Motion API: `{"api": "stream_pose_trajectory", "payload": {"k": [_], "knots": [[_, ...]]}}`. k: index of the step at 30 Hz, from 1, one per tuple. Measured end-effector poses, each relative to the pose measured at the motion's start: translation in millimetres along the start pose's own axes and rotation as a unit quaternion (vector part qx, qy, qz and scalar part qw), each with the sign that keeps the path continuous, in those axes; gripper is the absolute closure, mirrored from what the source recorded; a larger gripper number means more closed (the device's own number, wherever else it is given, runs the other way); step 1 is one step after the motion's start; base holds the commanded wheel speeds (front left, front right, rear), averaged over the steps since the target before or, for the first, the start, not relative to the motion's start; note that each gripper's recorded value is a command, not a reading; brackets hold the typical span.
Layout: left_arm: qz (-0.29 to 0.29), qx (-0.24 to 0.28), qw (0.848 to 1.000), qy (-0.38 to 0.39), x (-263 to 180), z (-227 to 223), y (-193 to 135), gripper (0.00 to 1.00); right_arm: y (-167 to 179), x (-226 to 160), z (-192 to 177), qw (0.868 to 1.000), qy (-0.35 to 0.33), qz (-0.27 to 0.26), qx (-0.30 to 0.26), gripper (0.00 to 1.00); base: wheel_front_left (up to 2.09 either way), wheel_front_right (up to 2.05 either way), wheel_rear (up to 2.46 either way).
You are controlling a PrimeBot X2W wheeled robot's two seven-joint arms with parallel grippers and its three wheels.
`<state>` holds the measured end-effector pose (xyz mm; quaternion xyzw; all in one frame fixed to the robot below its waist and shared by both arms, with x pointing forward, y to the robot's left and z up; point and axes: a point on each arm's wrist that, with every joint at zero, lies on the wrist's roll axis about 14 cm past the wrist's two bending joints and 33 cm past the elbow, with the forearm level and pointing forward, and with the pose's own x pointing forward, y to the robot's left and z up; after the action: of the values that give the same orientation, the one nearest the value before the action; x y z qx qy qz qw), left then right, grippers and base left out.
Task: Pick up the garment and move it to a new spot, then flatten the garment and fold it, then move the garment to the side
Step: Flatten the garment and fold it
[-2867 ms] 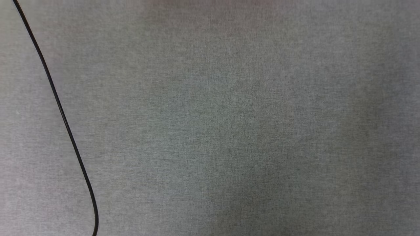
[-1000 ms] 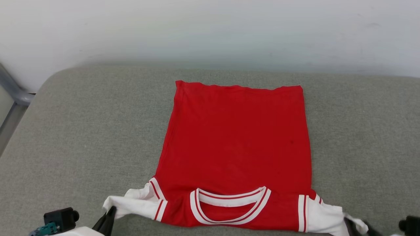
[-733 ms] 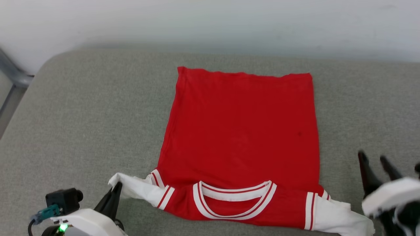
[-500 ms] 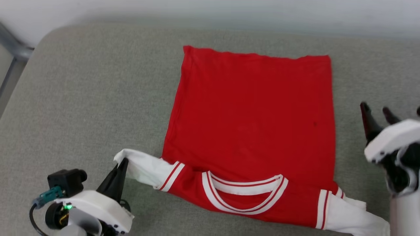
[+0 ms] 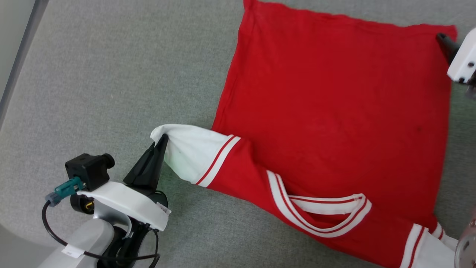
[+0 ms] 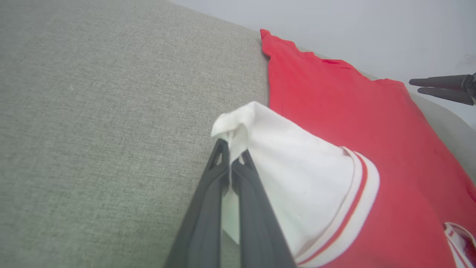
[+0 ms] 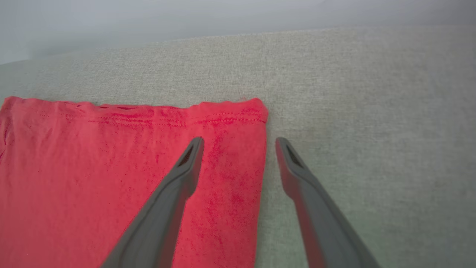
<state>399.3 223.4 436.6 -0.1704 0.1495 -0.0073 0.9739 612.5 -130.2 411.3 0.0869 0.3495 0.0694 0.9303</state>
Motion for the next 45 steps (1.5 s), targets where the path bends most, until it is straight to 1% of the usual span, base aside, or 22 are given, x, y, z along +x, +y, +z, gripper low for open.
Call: {"api": "stream_pose_trajectory", "payload": {"k": [3, 5, 7, 10, 11, 12, 13, 17, 23, 28, 32, 34, 37, 40, 43, 45], "knots": [[0.004, -0.002, 1.000, 0.005, 5.9, -5.2, 5.5, 1.00, 4.5, 20.3, -5.3, 1.000, 0.030, -0.002, -0.008, 0.00, 0.00, 0.00, 0.00], [0.009, -0.001, 1.000, 0.010, 7.2, -9.3, 9.9, 1.00, 4.3, 31.7, -17.2, 0.998, 0.060, -0.006, -0.010, 0.00, 0.00, 0.00, 0.00], [0.015, -0.003, 1.000, 0.014, 7.6, -13.2, 13.6, 1.00, 4.5, 39.6, -36.1, 0.994, 0.106, -0.010, -0.011, 0.00, 0.00, 0.00, 0.00], [0.019, -0.004, 1.000, 0.015, 6.6, -15.3, 16.7, 1.00, 3.3, 41.1, -52.3, 0.986, 0.168, -0.014, -0.003, 0.00, 0.00, 0.00, 0.00], [0.019, -0.005, 1.000, 0.015, 6.2, -15.4, 17.2, 1.00, 2.0, 39.2, -56.0, 0.983, 0.184, -0.017, 0.001, 0.54, 0.00, 0.00, 0.00], [0.020, -0.005, 1.000, 0.014, 5.7, -15.0, 17.4, 1.00, 1.2, 36.9, -58.7, 0.980, 0.197, -0.017, 0.008, 0.92, 0.00, 0.00, 0.00], [0.019, -0.006, 1.000, 0.013, 5.1, -14.4, 17.1, 1.00, 1.5, 35.0, -59.8, 0.979, 0.203, -0.018, 0.012, 1.00, 0.00, 0.00, 0.00], [0.017, -0.006, 1.000, 0.005, 1.8, -10.2, 15.8, 1.00, -1.7, 25.3, -58.7, 0.978, 0.206, -0.028, 0.013, 1.00, 0.00, 0.00, 0.00], [0.022, -0.003, 1.000, -0.002, -11.8, -6.3, 15.4, 1.00, -3.7, -0.6, -37.7, 0.985, 0.167, -0.042, -0.030, 1.00, 0.00, 0.00, 0.00], [0.033, -0.006, 0.999, -0.009, -27.5, -3.2, 17.1, 1.00, -16.6, -40.3, -14.6, 0.990, 0.117, -0.052, -0.063, 1.00, 0.00, 0.00, 0.00], [0.035, -0.009, 0.999, -0.019, -36.8, 2.2, 14.9, 1.00, -34.8, -81.0, -18.1, 0.991, 0.095, -0.057, -0.069, 1.00, 0.00, 0.00, 0.00], [0.033, -0.009, 0.999, -0.021, -40.6, 3.2, 12.4, 1.00, -46.4, -104.0, -27.4, 0.992, 0.090, -0.063, -0.066, 1.00, 0.00, 0.00, 0.00], [0.030, -0.008, 0.999, -0.020, -45.5, 3.0, 8.4, 1.00, -63.7, -139.2, -51.3, 0.992, 0.090, -0.074, -0.055, 1.00, 0.00, 0.00, 0.00], [0.022, -0.010, 1.000, -0.017, -48.4, 2.2, 0.4, 1.00, -79.8, -174.9, -77.4, 0.992, 0.087, -0.086, -0.031, 1.00, 0.00, 0.00, 0.00], [0.016, -0.012, 1.000, -0.015, -51.4, 1.3, -5.7, 1.00, -89.1, -206.4, -114.1, 0.991, 0.098, -0.093, 0.001, 1.00, 0.00, 0.00, 0.00], [0.011, -0.014, 1.000, -0.013, -52.6, -0.3, -11.0, 1.00, -94.4, -225.2, -144.9, 0.988, 0.113, -0.101, 0.027, 1.00, 0.00, 0.00, 0.00]]}}
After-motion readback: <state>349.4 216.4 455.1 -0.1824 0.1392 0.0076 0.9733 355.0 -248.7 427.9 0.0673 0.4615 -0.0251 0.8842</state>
